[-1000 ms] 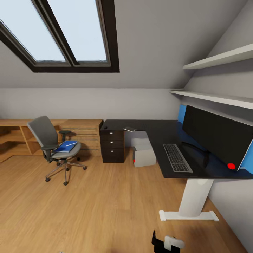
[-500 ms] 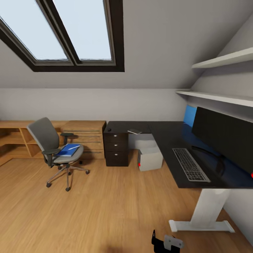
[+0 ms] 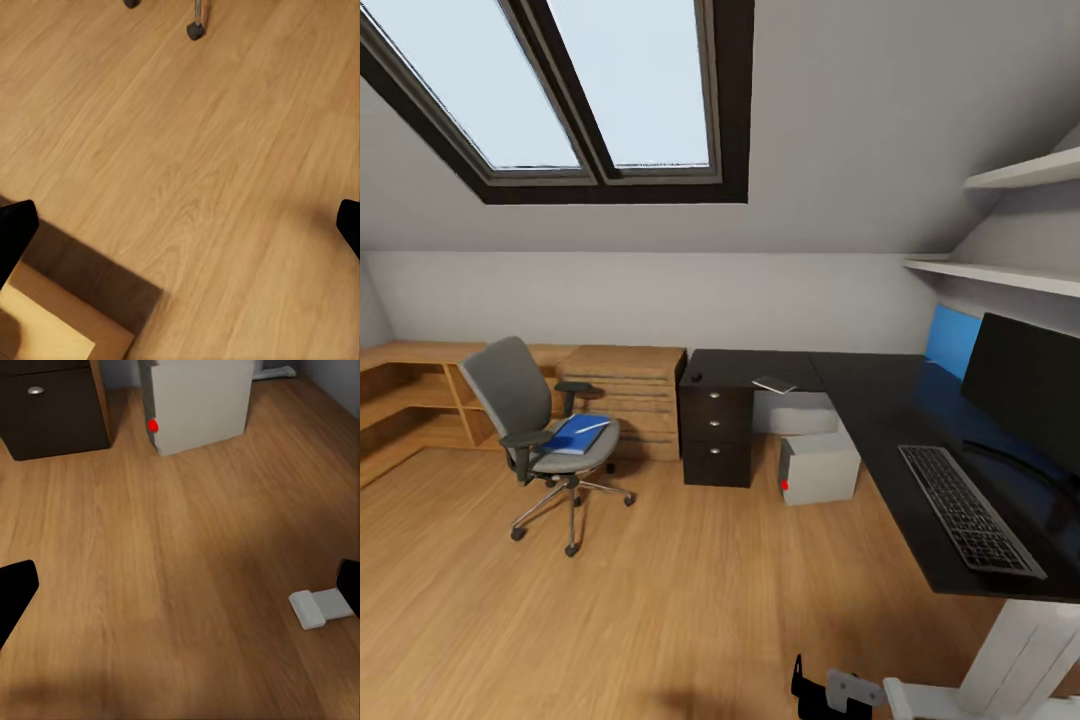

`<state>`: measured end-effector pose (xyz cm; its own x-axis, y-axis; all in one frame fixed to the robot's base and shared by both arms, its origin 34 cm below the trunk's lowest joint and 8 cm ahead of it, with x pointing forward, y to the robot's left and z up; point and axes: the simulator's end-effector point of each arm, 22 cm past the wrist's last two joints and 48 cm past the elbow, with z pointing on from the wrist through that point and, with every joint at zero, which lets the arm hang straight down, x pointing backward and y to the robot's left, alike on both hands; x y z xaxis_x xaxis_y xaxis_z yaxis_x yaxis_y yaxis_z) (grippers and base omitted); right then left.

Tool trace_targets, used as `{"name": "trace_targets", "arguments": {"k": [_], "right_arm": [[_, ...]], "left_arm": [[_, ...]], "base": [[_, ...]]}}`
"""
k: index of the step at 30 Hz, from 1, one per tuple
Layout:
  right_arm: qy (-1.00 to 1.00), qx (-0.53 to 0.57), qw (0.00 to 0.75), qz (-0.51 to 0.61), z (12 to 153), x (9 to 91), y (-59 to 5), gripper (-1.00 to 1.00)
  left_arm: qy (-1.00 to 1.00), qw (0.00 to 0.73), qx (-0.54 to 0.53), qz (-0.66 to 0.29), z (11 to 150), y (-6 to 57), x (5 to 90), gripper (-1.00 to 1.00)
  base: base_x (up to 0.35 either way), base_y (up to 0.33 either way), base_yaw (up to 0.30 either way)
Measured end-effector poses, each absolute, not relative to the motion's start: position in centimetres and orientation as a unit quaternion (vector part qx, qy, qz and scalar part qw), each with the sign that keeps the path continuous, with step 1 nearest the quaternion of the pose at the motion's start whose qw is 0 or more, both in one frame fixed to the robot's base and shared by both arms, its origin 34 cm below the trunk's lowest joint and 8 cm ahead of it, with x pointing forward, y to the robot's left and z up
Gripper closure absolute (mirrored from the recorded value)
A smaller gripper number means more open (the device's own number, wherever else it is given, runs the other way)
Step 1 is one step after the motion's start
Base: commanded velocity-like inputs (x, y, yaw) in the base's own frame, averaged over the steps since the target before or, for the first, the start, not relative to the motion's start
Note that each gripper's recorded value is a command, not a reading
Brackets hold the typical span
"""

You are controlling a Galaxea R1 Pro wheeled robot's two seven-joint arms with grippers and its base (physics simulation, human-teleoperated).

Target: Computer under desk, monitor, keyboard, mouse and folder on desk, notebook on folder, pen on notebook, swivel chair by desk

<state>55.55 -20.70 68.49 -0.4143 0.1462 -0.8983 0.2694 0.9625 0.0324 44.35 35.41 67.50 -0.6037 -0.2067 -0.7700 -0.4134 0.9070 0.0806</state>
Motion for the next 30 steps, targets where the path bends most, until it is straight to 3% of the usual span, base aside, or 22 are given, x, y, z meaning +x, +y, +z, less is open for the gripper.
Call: {"name": "trace_targets", "arguments": {"k": [30], "right_arm": [[0.84, 0.126, 0.525, -0.048, 68.6, 55.5, -19.2, -1.0]], "left_arm": [[0.888, 0.406, -0.175, 0.126, 67.2, 35.3, 44.1, -1.0]], "base": [[0.33, 0.0, 0.003]]}}
